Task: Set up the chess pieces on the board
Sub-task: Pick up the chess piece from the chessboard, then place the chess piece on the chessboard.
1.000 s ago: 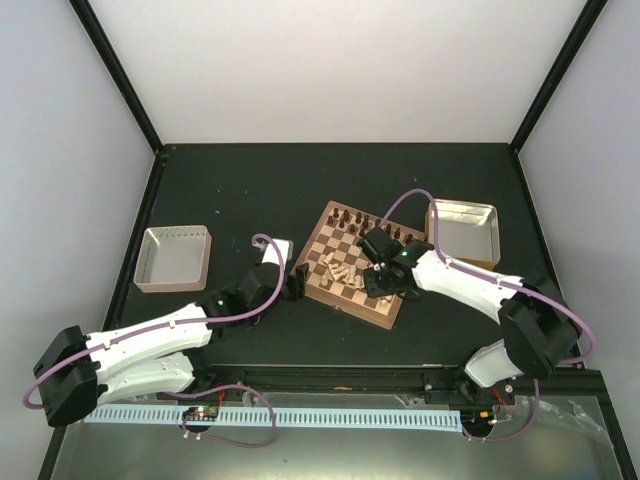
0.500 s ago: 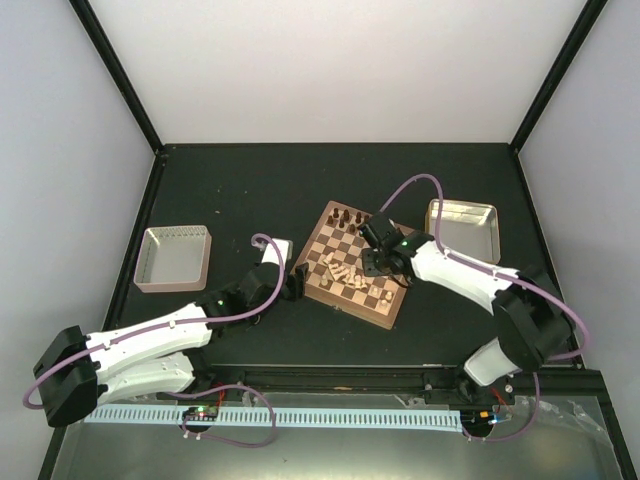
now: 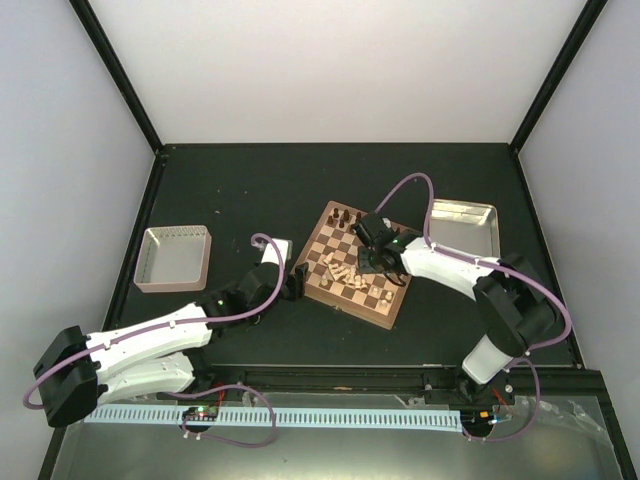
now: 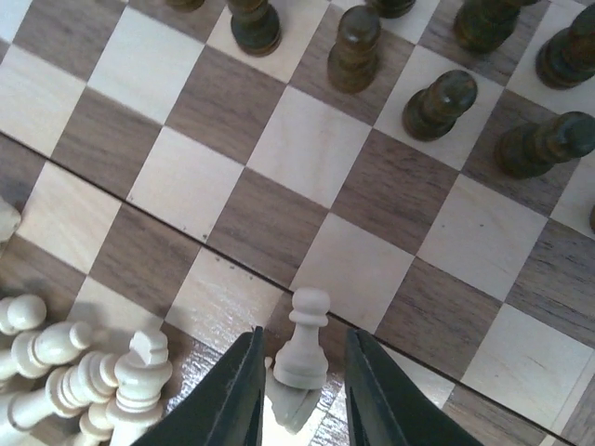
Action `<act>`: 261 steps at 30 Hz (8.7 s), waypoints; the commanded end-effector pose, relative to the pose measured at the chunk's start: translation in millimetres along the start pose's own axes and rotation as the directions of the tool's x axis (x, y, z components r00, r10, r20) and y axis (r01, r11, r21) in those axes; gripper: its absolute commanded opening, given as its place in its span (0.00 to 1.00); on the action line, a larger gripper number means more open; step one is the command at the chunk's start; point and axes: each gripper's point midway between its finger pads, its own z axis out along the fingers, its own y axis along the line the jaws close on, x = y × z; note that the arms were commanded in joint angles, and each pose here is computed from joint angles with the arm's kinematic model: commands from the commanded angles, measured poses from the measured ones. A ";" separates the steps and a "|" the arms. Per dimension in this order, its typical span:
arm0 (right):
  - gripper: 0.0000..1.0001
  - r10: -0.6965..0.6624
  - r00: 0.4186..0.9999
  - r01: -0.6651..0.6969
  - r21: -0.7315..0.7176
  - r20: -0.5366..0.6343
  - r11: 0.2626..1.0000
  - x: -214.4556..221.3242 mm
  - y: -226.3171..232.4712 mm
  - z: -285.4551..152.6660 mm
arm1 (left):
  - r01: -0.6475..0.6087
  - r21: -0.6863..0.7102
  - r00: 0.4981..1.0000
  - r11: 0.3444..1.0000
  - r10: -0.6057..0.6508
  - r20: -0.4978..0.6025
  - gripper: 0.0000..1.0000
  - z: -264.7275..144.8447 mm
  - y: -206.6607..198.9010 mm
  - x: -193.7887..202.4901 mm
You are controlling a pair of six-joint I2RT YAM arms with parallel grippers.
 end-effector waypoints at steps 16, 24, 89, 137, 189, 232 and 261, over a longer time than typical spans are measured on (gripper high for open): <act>0.08 0.093 0.995 -0.094 -0.014 -0.043 0.995 7.7 5.5 27.0 | 0.028 -0.011 0.999 1.000 -0.027 0.040 0.68 -2.4 -1.7 -17.9; 0.04 0.068 0.985 -0.043 -0.156 0.161 0.987 -28.6 23.3 4.5 | 0.034 -0.006 0.998 0.999 -0.033 0.052 0.69 -4.8 -1.7 -22.1; 0.05 -0.194 0.252 0.947 -0.200 0.948 0.252 -26.7 129.3 -241.5 | 0.379 0.698 0.916 0.607 -0.139 -0.376 0.29 -72.0 -121.8 -96.8; 0.55 -0.256 0.502 0.818 -0.359 0.826 0.449 -56.1 138.7 -141.7 | 0.355 0.374 0.879 0.857 -0.171 -0.444 0.02 45.7 -45.6 -41.2; 0.59 0.088 0.674 0.376 -0.443 0.733 0.814 -62.3 34.5 -206.9 | 0.210 0.006 0.847 0.978 -0.179 -0.500 0.05 101.1 -25.7 19.7; 0.61 0.158 0.755 0.226 -0.478 0.637 0.849 -53.1 15.3 -207.1 | 0.094 -0.033 0.889 0.995 -0.099 -0.446 0.05 112.1 -22.7 42.0; 0.61 0.189 0.757 0.187 -0.485 0.626 0.854 -49.5 5.8 -216.7 | 0.082 -0.027 0.912 0.996 -0.086 -0.402 0.28 82.9 -26.5 16.4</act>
